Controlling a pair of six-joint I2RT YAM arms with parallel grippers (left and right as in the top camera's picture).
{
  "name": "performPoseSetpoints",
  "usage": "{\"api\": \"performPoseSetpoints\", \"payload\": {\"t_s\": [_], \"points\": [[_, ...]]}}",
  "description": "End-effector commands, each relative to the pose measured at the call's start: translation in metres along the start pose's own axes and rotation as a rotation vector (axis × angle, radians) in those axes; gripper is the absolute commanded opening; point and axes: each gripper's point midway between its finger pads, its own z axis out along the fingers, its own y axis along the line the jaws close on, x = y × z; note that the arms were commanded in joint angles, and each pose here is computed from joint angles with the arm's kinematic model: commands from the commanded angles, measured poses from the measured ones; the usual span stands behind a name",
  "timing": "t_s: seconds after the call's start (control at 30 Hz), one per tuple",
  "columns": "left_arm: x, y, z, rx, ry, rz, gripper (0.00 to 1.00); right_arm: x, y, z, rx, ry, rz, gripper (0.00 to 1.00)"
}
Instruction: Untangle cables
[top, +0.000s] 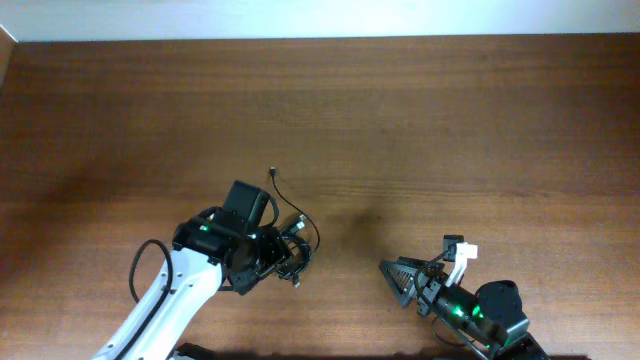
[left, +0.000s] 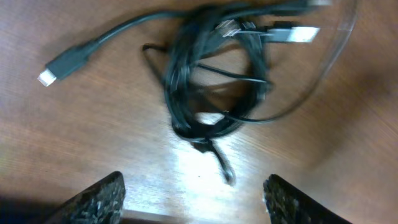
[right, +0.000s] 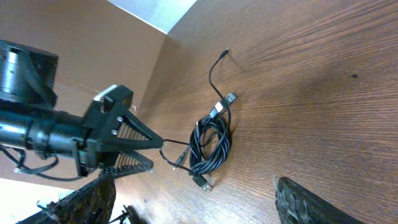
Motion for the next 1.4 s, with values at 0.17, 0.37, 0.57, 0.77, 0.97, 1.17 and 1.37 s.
{"api": "performPoseSetpoints", "payload": {"t_s": [0.17,0.37,0.57,0.77,0.97,1.17,1.37], "points": [[-0.007,-0.002,0.029,0.077,-0.044,-0.06,0.0,0.001,-0.002,0.0,0.009,-0.001,-0.004,0.85],[0.027,-0.072,-0.004,0.453,0.055,0.674,0.0,0.003,-0.001,0.0,0.002,0.008,-0.004,0.85],[-0.006,0.009,0.015,-0.01,-0.046,0.474,0.21,0.003,-0.001,0.0,0.003,0.007,-0.004,0.86],[-0.005,-0.029,0.011,0.168,-0.042,0.321,0.75,0.001,-0.003,0.0,0.012,-0.005,-0.004,0.86],[-0.032,-0.103,-0.056,0.321,-0.228,0.337,0.99,-0.001,-0.004,0.0,0.018,-0.012,-0.004,0.87],[0.013,-0.139,0.015,0.278,-0.032,0.202,0.72,-0.003,-0.006,0.0,0.03,-0.027,-0.004,0.99],[0.048,-0.059,0.042,-0.093,0.152,-0.057,0.67,-0.003,-0.007,0.0,0.033,-0.026,-0.006,0.98]]}}
